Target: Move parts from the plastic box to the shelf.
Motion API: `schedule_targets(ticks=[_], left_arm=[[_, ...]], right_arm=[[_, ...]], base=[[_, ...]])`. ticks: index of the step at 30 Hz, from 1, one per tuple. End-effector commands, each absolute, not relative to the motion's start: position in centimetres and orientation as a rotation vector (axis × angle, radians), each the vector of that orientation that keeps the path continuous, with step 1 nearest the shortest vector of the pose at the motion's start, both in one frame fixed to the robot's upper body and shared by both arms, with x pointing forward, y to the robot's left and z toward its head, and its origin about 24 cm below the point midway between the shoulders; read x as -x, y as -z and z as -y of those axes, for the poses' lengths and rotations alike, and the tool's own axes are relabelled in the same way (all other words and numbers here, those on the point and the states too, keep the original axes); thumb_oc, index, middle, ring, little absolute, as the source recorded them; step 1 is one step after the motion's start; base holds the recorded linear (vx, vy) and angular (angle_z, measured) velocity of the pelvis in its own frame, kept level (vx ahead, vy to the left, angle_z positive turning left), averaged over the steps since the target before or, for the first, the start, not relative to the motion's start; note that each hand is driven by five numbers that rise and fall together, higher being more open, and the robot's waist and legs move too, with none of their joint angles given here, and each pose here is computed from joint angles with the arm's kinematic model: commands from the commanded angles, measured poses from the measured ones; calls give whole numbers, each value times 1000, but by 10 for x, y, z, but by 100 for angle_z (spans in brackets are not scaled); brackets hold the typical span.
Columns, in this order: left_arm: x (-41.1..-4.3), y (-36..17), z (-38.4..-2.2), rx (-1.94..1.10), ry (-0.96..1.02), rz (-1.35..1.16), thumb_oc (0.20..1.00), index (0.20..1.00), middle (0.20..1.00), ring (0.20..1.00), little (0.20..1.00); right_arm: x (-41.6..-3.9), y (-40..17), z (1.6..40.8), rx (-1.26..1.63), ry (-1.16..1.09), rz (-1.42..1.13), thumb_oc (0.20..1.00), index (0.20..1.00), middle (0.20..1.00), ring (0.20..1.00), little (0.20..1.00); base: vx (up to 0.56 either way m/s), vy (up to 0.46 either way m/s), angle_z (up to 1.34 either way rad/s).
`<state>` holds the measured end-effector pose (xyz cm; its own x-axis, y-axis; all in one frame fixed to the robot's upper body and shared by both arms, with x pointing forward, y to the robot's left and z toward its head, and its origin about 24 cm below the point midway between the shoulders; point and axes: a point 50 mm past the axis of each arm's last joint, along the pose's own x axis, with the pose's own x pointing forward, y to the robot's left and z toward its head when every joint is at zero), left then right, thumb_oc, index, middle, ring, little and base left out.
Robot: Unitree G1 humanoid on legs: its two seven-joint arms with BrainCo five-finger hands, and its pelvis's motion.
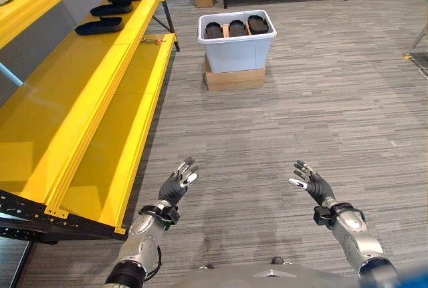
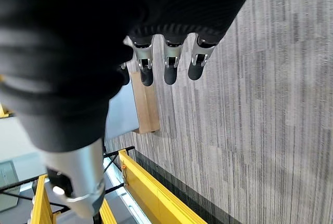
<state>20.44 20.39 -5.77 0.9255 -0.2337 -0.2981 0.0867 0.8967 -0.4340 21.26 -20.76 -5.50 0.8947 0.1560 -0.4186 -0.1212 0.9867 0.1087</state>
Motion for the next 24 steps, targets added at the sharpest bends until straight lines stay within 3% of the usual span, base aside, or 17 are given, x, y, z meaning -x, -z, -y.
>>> schedule_targets(ticks=[1, 7, 13, 24], left_arm=[[-220, 39, -213, 432, 156, -247, 1000, 1000, 1000, 1000, 1000], [-218, 42, -215, 427, 142, -265, 1000, 1000, 1000, 1000, 1000], [-215, 41, -209, 331, 274, -301, 1000, 1000, 1000, 1000, 1000], [-212, 48, -206, 549, 193, -342, 1000, 1000, 1000, 1000, 1000]], right_arm=[[-236, 33, 198, -64, -173, -314, 1000, 1000, 1000, 1000, 1000], [-234, 34, 196, -125, -167, -313, 1000, 1000, 1000, 1000, 1000], [-235, 31, 195, -204, -176, -316, 1000, 1000, 1000, 1000, 1000], [-235, 34, 189, -216, -179, -342, 1000, 1000, 1000, 1000, 1000]], base=[[0, 0, 0], [0, 0, 0], [-10, 7, 0], [-2, 6, 0]])
